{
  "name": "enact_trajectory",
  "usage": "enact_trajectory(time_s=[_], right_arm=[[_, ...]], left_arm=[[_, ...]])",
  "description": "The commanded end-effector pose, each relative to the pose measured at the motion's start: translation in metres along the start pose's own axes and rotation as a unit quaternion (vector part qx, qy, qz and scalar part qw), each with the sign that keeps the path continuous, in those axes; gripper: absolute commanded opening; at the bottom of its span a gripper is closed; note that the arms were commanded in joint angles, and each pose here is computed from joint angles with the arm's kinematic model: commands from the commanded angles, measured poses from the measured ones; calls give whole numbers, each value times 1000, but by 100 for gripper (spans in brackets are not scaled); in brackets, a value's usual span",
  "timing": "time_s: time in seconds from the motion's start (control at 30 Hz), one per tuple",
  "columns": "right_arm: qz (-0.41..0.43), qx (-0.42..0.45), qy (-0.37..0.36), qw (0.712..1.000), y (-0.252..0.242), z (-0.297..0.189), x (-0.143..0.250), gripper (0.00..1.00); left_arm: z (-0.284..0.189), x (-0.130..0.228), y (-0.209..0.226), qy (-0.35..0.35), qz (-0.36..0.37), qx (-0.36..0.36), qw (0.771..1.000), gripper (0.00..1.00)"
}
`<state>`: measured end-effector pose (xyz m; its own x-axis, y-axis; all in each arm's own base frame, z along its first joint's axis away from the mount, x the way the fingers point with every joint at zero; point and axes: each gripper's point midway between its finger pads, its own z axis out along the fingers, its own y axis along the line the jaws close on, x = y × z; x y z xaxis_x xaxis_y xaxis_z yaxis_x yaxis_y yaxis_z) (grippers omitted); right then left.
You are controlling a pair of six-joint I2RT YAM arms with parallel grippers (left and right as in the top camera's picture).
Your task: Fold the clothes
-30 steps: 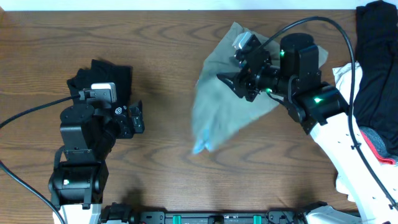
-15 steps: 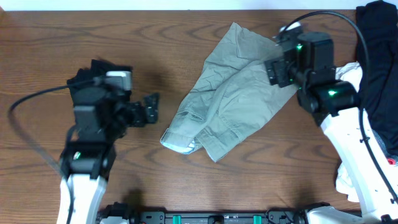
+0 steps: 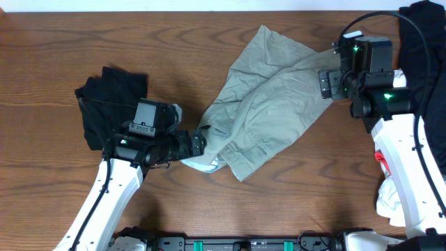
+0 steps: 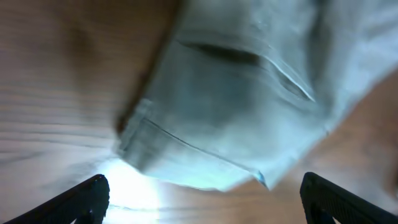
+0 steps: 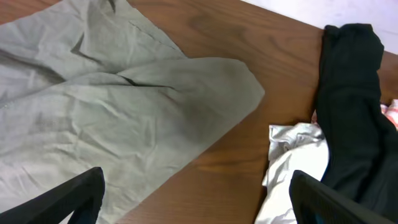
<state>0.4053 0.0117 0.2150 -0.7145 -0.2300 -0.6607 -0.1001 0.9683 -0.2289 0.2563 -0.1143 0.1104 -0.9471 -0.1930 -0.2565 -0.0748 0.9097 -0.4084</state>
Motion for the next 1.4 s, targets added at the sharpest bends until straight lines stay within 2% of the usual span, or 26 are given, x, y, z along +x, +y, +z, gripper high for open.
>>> enact_trajectory(time_s=[0.0, 0.17, 0.33, 0.57, 0.63, 0.67, 0.7, 0.77, 0.8, 1.0, 1.07, 1.1, 1.13, 1.2, 1.37], right_arm=[[12, 2, 3, 1000, -3, 1, 1, 93], [10, -8, 9, 1000, 1, 0, 4, 94], [9, -9, 18, 1000, 2, 0, 8, 96], [8, -11, 20, 1000, 2, 0, 10, 97], [8, -11, 23, 1000, 3, 0, 11, 97], [8, -11, 24, 1000, 3, 0, 12, 97], [8, -11, 25, 1000, 2, 0, 12, 97], [8, -12, 25, 1000, 3, 0, 12, 97], [8, -12, 25, 1000, 3, 0, 12, 96], [8, -11, 25, 1000, 3, 0, 12, 96], [8, -12, 26, 1000, 3, 0, 13, 97], [7, -12, 27, 1000, 3, 0, 13, 97], [7, -12, 29, 999, 3, 0, 14, 97], [7, -12, 31, 999, 3, 0, 15, 97], [7, -13, 30, 999, 3, 0, 15, 97]], left_arm=[[0, -19, 19, -46, -43, -57, 996, 98], [21, -17, 20, -15, -58, -53, 997, 98], [55, -7, 11, 46, -69, -15, 996, 98], [87, -13, -8, 73, -71, 57, 993, 100], [88, -13, -8, 75, -71, 59, 993, 66], [88, -14, -9, 73, -70, 60, 993, 43], [88, -15, -9, 70, -68, 61, 993, 29], [88, -18, -10, 65, -66, 64, 994, 19], [88, -19, -11, 63, -65, 65, 994, 6], [75, -40, -24, 26, -8, 80, 996, 6], [65, -46, -20, 15, 2, 58, 998, 6], [59, -51, -7, 0, 4, 21, 1000, 17], [51, -60, 12, -28, 0, -28, 999, 40], [38, -78, 30, -70, 11, -70, 995, 56], [27, -116, 50, -127, 93, -85, 984, 56]])
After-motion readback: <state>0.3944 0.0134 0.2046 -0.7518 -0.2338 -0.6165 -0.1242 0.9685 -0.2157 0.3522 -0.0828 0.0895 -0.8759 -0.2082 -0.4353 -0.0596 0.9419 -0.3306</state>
